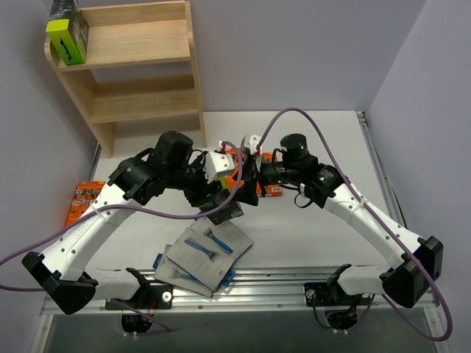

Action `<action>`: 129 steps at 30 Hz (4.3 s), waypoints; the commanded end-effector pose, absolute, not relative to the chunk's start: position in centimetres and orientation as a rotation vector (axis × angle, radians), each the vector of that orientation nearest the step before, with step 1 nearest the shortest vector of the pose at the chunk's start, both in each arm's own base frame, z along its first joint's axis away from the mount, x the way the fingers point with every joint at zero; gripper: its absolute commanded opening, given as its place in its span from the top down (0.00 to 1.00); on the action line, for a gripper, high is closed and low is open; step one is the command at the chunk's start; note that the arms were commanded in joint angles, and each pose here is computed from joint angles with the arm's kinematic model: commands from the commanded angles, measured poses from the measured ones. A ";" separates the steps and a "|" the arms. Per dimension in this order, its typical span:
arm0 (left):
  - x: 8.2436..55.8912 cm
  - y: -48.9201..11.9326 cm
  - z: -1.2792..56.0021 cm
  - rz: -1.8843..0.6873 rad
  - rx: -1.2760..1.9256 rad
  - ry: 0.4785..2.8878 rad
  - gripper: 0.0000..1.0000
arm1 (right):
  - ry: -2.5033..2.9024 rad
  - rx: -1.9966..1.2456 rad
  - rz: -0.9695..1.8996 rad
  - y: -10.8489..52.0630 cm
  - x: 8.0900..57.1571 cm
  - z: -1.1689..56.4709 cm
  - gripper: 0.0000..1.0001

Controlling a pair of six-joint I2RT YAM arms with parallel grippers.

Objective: Place and organize the shaving razors onto the shelf
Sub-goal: Pass the shaving razor from the right arm to the left, then place the shaving razor onto shelf

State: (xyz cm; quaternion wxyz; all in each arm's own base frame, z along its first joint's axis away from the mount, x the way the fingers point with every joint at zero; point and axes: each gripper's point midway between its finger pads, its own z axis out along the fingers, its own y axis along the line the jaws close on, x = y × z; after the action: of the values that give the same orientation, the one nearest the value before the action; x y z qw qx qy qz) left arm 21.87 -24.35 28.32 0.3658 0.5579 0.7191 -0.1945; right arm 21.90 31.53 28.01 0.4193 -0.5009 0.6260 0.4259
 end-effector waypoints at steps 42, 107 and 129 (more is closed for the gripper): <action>33.6 -2.4 68.5 0.147 -0.088 0.848 0.98 | 1.729 -0.983 0.917 28.7 28.7 28.3 0.27; 50.9 -1.1 60.6 0.042 -0.030 0.768 0.98 | 1.820 -1.125 1.090 31.8 27.3 21.1 0.30; 52.9 0.9 50.8 0.079 -0.093 1.065 0.98 | 1.868 -1.081 1.129 31.0 25.7 21.3 0.30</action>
State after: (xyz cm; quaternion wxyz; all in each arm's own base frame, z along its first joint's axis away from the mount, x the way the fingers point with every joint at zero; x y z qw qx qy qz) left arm 52.70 -0.17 52.14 0.8765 -0.0356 0.4798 0.0180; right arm 26.71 31.00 19.23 0.3326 -0.4113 0.7379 0.4193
